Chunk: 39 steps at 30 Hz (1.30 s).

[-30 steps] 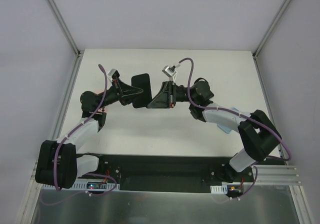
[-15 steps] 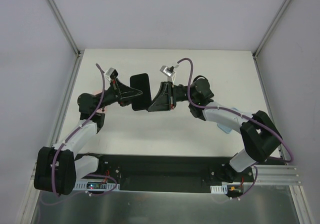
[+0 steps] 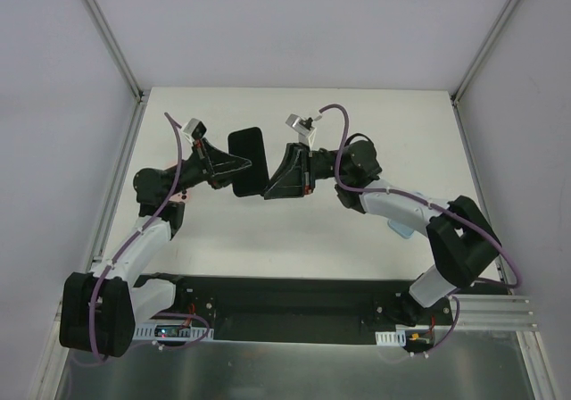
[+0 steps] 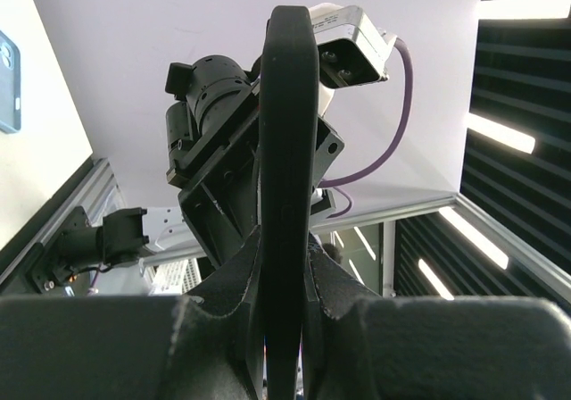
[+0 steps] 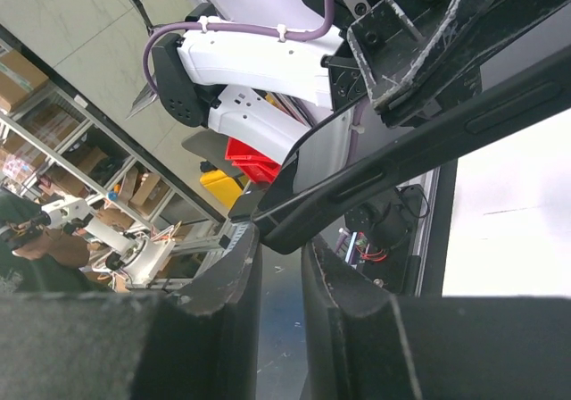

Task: Take the phone out of the phone case
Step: Remove the phone case from the phone.

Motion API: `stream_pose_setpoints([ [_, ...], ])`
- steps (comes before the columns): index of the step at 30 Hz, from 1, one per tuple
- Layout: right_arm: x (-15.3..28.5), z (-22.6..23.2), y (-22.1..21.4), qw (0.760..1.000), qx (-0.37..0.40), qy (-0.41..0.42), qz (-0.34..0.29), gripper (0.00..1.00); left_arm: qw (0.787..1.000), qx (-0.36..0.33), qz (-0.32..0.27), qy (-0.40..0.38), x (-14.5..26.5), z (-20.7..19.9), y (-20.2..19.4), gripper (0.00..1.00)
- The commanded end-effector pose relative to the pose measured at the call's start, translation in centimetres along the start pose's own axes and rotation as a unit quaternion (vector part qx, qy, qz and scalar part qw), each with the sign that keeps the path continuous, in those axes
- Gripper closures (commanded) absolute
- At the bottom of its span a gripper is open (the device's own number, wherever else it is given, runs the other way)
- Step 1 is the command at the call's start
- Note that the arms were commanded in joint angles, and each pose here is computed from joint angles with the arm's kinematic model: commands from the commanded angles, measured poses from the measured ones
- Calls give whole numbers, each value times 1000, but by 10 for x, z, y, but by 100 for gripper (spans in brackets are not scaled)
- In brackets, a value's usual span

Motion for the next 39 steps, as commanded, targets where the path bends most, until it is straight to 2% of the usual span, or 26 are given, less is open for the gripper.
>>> stream_pose_setpoints([
  [1, 0, -1, 24, 996, 86, 20, -12, 99, 999, -9, 41, -32, 4, -40, -34, 100],
  [7, 0, -6, 25, 997, 70, 10, -15, 99, 998, -12, 44, -32, 5, -42, -37, 100],
  [11, 5, -31, 21, 999, 21, -32, -18, 99, 998, -17, 48, -33, 5, -44, -39, 100],
  [16, 17, -58, 27, 995, -39, -75, -55, 99, 998, -20, 52, -37, 6, -46, -42, 100],
  [25, 25, -80, 33, 985, -103, -94, -97, 99, 997, -35, 59, -44, 6, -52, -47, 100],
  [34, 29, -107, 36, 957, -198, -165, -130, 98, 994, -65, 74, -41, 7, -54, -55, 100],
  [39, 35, -118, 40, 939, -223, -222, -138, 99, 993, -75, 80, -33, 9, -49, -57, 100],
])
Point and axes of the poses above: each gripper's point midway between its finger pads, its own x axis back along the fingers, its own z axis along the line the jaws close on, y = z × x, the point moved 2 cm from there along x, back along the fingers, and after that the axes turned 13 degrees about x, right-handed, at the moved point
